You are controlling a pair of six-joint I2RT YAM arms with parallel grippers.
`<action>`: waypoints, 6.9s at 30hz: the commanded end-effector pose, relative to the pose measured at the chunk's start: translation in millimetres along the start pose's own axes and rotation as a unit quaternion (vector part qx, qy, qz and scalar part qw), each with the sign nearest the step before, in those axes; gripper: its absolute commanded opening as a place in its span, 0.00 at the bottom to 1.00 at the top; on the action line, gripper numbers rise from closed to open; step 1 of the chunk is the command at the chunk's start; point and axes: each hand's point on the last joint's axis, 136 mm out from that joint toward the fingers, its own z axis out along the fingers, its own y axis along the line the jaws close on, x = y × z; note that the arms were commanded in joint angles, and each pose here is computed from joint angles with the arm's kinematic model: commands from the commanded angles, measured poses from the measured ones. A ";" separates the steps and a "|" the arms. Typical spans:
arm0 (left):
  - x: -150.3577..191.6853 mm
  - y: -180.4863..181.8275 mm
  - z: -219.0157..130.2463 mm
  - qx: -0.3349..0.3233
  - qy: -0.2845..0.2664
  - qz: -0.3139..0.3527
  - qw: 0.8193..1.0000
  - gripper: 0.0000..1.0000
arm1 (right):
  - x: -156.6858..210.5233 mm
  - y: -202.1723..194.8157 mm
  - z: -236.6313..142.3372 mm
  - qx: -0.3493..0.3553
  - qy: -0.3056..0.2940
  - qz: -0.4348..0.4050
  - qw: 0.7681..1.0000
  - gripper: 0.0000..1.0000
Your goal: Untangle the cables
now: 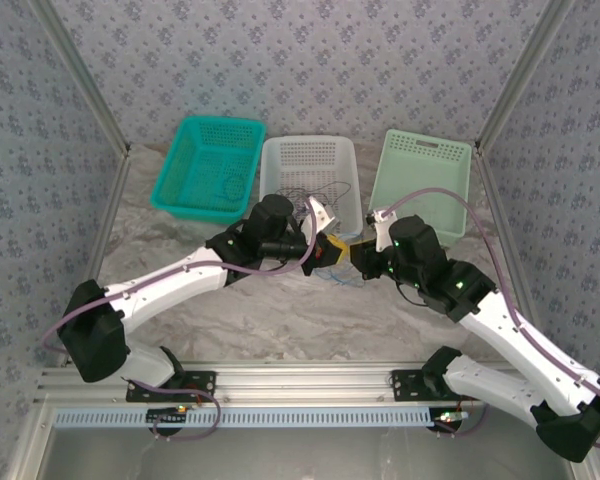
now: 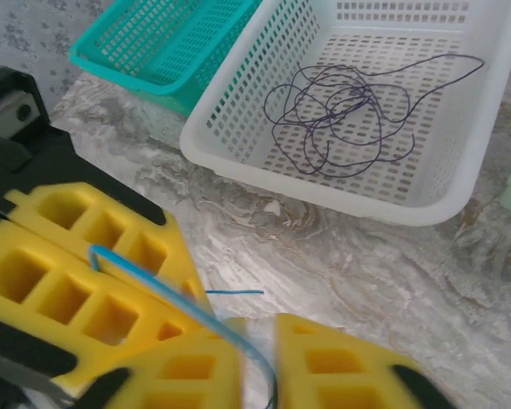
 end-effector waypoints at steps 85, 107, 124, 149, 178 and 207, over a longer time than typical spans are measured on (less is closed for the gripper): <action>-34.2 38.7 -100.0 -0.207 -0.144 -0.123 0.960 0.00 | 14.4 72.4 29.9 -0.095 -0.125 -0.118 0.981 0.79; -31.9 44.7 -94.1 -0.209 -0.149 -0.169 0.952 0.00 | -15.9 103.8 45.3 -0.106 -0.195 -0.129 0.967 0.74; -43.1 34.2 -92.9 -0.192 -0.172 -0.179 0.949 0.00 | -20.3 83.6 71.0 -0.033 -0.187 -0.127 0.973 0.58; -78.5 18.2 -150.0 -0.207 -0.250 -0.158 0.932 0.00 | 80.2 -2.9 86.1 0.040 -0.064 -0.078 0.994 0.36; -80.7 14.1 -141.9 -0.173 -0.258 -0.178 0.934 0.00 | 33.2 37.5 57.1 -0.083 -0.158 -0.060 0.982 0.84; -83.1 8.9 -125.7 -0.126 -0.270 -0.207 0.932 0.00 | -43.9 54.2 61.2 -0.097 -0.299 -0.043 0.948 0.85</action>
